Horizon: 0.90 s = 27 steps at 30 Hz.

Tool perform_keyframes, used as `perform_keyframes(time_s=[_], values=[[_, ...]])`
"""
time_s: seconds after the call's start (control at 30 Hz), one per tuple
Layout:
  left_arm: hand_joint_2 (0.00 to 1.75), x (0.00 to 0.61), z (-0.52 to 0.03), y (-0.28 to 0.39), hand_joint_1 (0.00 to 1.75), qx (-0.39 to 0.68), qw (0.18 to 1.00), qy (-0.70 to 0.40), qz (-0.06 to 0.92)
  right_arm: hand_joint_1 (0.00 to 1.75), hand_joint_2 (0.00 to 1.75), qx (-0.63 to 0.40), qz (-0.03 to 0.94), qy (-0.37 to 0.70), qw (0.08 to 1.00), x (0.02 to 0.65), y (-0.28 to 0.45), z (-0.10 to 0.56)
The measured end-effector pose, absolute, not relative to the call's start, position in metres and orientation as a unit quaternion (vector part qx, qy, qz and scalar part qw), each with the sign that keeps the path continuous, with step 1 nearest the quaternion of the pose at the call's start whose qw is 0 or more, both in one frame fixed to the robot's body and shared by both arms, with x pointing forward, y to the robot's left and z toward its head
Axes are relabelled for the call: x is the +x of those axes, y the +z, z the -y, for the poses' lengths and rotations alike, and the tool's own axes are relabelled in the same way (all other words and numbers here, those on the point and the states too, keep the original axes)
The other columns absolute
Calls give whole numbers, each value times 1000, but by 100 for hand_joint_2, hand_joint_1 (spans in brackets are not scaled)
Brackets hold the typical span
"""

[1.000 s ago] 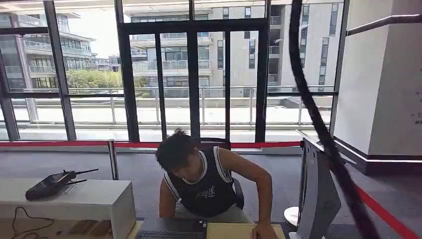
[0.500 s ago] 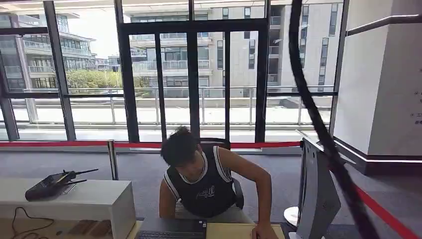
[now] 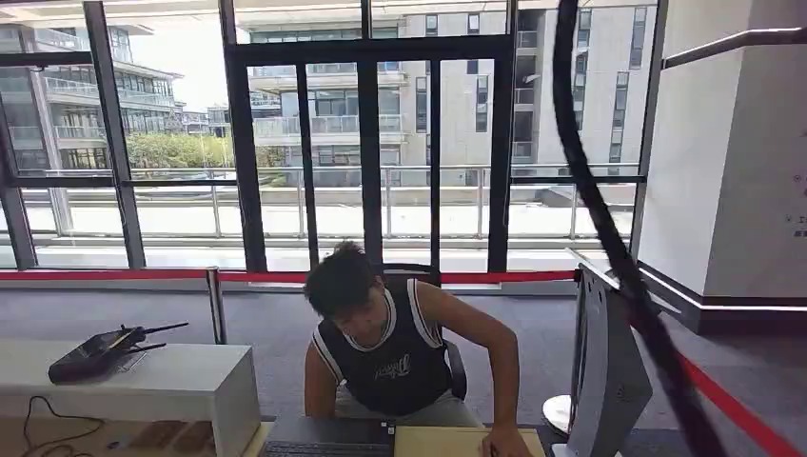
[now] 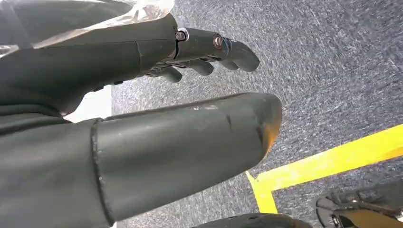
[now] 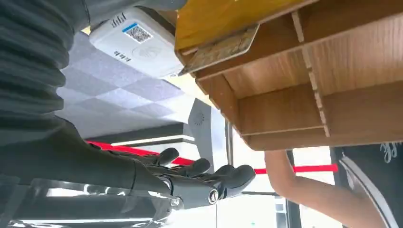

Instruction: Pass the card to the sensor for recognition and then transmit it.

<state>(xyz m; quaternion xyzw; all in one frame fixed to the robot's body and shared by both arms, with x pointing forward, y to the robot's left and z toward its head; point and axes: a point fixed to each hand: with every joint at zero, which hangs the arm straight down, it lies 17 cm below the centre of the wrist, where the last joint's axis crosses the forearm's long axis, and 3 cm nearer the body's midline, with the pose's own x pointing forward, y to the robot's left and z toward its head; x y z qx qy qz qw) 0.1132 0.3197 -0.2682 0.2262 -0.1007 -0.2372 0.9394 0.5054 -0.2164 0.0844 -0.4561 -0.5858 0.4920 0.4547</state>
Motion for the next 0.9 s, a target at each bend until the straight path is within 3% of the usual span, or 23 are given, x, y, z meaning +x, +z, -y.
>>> perform_keyframes(time_s=[0.9], values=[[0, 117, -318, -268, 0, 224, 937, -245, 109, 0, 175, -446, 572, 496, 477, 526, 64, 220]])
